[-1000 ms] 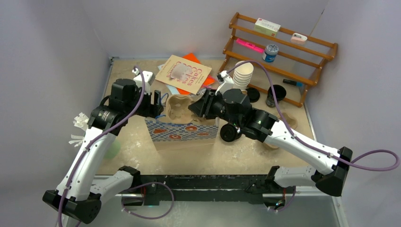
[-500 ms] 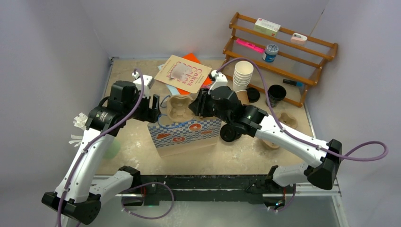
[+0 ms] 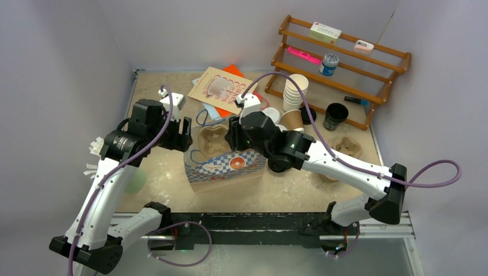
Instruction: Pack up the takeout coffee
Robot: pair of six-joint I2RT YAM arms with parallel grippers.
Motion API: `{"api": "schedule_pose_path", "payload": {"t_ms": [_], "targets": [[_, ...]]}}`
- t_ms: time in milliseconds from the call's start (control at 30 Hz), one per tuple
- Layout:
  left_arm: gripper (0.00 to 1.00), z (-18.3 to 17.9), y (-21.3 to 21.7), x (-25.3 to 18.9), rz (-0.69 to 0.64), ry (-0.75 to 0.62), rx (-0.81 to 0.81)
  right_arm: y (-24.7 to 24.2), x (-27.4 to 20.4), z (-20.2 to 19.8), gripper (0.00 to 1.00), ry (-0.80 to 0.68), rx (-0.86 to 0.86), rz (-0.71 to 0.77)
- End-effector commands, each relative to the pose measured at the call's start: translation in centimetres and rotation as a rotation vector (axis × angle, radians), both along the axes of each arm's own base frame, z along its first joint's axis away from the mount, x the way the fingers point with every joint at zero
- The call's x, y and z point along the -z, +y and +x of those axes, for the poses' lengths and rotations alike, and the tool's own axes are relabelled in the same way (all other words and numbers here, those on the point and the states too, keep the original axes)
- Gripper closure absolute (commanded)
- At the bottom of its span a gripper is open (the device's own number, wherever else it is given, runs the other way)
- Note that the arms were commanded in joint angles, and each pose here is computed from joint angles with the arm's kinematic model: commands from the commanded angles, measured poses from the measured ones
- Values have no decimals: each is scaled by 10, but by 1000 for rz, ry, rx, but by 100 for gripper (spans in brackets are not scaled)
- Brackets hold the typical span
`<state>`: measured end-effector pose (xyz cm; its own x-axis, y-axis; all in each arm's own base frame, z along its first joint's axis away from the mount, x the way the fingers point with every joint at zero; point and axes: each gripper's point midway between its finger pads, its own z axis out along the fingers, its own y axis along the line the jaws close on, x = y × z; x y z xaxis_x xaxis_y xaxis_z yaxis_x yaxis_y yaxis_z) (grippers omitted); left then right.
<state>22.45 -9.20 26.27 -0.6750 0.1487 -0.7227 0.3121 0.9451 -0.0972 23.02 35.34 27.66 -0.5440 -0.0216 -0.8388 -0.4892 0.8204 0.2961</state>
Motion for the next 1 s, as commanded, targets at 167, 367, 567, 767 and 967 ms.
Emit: {"api": "schedule_pose_path", "payload": {"t_ms": [167,367,567,767,967], "targets": [[33,5,11,-30,13,-105,-45,-25,10,12,66,-52,60,-168],[35,0,5,-26,9,-78,3,-25,-2,15,65,-30,111,-141],[32,-14,-10,-25,-26,-39,122,-15,-28,24,63,-79,130,-73],[32,-23,-19,-8,-52,43,163,-15,-27,38,64,-84,219,-95],[33,-28,-16,0,-33,97,151,-13,-14,41,64,-82,215,-138]]}}
